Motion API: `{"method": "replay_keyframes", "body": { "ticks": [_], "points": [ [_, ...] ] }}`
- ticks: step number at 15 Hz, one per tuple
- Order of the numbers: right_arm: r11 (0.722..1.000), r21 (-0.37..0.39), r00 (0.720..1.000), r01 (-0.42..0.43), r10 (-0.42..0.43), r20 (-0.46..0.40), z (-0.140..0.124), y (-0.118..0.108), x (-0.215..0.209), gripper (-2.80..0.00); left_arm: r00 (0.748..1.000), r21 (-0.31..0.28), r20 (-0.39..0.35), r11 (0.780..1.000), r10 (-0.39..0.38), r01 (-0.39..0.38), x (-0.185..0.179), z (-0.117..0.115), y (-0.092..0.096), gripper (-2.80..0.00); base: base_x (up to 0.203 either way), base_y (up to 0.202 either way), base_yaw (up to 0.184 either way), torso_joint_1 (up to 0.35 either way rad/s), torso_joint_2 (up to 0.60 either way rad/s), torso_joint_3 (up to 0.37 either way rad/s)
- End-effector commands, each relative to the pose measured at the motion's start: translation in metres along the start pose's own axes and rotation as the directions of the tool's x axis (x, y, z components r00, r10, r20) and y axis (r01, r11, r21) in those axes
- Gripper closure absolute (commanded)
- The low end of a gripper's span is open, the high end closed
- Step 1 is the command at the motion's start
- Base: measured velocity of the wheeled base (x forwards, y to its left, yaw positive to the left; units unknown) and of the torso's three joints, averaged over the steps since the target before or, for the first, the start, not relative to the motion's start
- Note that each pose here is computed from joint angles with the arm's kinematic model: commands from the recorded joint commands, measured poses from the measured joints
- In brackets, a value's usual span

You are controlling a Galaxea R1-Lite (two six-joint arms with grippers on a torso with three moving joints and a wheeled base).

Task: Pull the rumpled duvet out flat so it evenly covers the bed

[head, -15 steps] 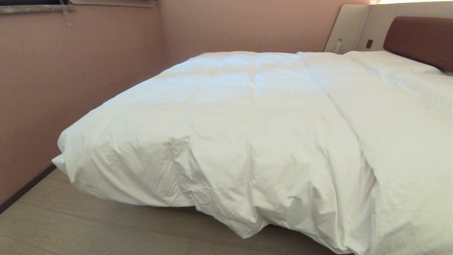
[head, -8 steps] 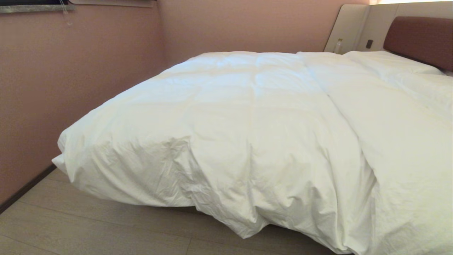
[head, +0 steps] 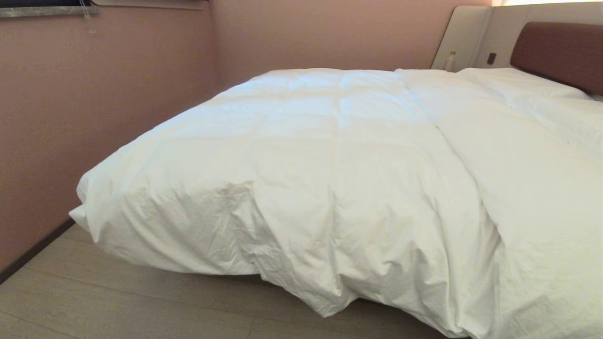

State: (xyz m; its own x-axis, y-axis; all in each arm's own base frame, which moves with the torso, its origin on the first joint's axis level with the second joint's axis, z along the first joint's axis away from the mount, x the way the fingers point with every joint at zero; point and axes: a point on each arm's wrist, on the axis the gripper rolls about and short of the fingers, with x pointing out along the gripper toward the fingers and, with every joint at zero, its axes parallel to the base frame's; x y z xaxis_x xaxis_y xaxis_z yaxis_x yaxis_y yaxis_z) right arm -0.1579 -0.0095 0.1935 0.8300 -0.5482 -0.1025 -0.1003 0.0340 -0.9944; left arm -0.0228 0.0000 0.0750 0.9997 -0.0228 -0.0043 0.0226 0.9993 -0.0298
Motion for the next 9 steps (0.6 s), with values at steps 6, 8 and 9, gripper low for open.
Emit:
{"method": "replay_keyframes", "body": {
  "ticks": [6,8,9],
  "points": [
    [0.995,0.016,0.89,0.097,-0.094,0.446,0.013,-0.01,0.001,0.0,1.0,-0.001,0.0,1.0,0.0,0.0,0.0,0.0,0.0,0.0,0.0,0.0,0.0,0.0,0.0,0.0],
    [0.972,0.088,0.875,0.216,-0.233,0.425,0.016,-0.019,0.007,0.0,1.0,-0.001,0.0,1.0,0.0,0.0,0.0,0.0,0.0,0.0,0.0,0.0,0.0,0.0,0.0,0.0],
    [0.969,0.094,0.875,0.228,-0.246,0.417,0.017,-0.019,0.008,0.0,1.0,-0.001,0.0,1.0,0.0,0.0,0.0,0.0,0.0,0.0,0.0,0.0,0.0,0.0,0.0,0.0]
  ]
}}
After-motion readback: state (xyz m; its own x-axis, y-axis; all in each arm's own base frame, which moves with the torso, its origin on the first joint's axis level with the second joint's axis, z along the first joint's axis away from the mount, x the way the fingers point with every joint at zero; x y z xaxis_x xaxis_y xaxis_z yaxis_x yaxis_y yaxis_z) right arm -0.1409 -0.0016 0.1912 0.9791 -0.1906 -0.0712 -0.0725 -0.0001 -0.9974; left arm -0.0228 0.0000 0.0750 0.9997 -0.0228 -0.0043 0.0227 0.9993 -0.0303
